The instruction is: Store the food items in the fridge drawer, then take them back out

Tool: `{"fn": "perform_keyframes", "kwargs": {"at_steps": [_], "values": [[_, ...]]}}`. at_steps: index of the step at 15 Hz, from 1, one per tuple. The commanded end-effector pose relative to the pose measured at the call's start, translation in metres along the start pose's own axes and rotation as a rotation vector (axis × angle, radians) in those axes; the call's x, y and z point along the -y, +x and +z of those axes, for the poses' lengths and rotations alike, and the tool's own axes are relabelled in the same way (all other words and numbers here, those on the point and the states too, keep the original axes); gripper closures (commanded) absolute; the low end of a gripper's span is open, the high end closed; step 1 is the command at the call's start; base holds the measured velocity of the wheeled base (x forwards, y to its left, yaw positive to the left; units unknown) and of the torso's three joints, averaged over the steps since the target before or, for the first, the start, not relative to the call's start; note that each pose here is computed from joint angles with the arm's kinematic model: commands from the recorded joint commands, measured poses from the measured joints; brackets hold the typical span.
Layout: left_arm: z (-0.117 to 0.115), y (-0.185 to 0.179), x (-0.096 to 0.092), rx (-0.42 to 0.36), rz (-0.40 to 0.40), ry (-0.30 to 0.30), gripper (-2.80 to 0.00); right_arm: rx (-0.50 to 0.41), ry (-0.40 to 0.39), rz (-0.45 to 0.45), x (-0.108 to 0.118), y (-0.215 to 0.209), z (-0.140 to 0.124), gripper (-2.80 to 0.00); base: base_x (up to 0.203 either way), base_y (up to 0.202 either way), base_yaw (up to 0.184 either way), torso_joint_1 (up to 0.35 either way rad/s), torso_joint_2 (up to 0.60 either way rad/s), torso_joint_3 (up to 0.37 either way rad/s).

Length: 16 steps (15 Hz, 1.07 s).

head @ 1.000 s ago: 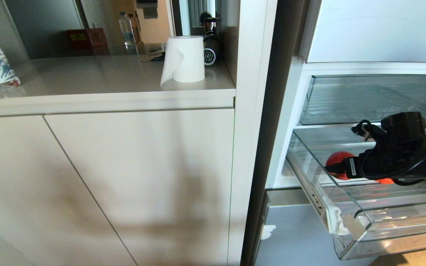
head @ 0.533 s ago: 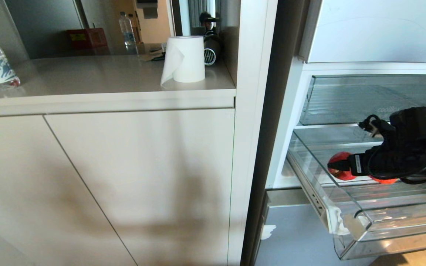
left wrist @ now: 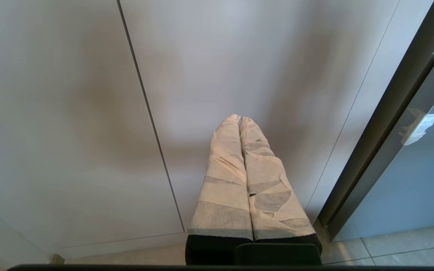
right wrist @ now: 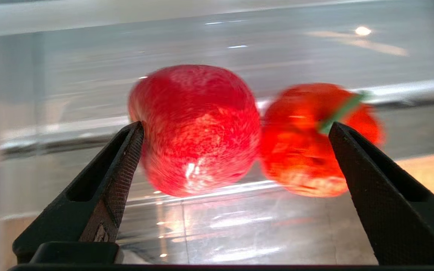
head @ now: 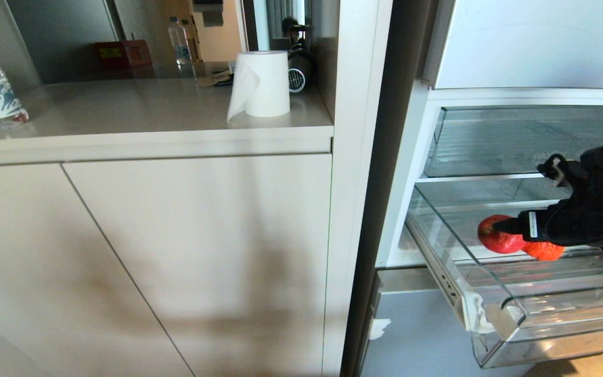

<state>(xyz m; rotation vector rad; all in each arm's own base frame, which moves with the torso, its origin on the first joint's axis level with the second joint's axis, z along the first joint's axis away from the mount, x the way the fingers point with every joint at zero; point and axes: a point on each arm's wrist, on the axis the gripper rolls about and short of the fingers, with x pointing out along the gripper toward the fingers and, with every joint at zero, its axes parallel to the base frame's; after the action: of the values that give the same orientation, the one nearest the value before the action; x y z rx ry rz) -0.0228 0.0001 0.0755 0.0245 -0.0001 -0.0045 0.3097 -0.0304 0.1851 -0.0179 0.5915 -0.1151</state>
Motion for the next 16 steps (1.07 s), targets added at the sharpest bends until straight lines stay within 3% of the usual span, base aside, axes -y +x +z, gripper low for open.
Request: {"fn": "perform_keyframes", "kwargs": {"at_steps": [1,10,13,16], "values": [[0.0,0.0,0.0,-0.001,0.0,0.0,0.0,0.005,0.013,-0.028,0.006,-0.001,0.001,-2.8,0.0,0.0,0.0,0.0,0.0,0.0],[0.0,0.0,0.0,0.0,0.0,0.0,0.0,0.063,0.039,-0.068,0.02,-0.023,0.008,-2.8,0.0,0.0,0.0,0.0,0.0,0.0],[0.0,0.0,0.0,-0.002,0.0,0.0,0.0,0.071,0.029,-0.049,0.017,-0.033,0.004,-2.8,0.0,0.0,0.0,0.0,0.0,0.0],[0.0,0.0,0.0,-0.001,0.0,0.0,0.0,0.07,0.001,0.03,0.006,-0.046,-0.005,-2.8,0.0,0.0,0.0,0.0,0.0,0.0]]}}
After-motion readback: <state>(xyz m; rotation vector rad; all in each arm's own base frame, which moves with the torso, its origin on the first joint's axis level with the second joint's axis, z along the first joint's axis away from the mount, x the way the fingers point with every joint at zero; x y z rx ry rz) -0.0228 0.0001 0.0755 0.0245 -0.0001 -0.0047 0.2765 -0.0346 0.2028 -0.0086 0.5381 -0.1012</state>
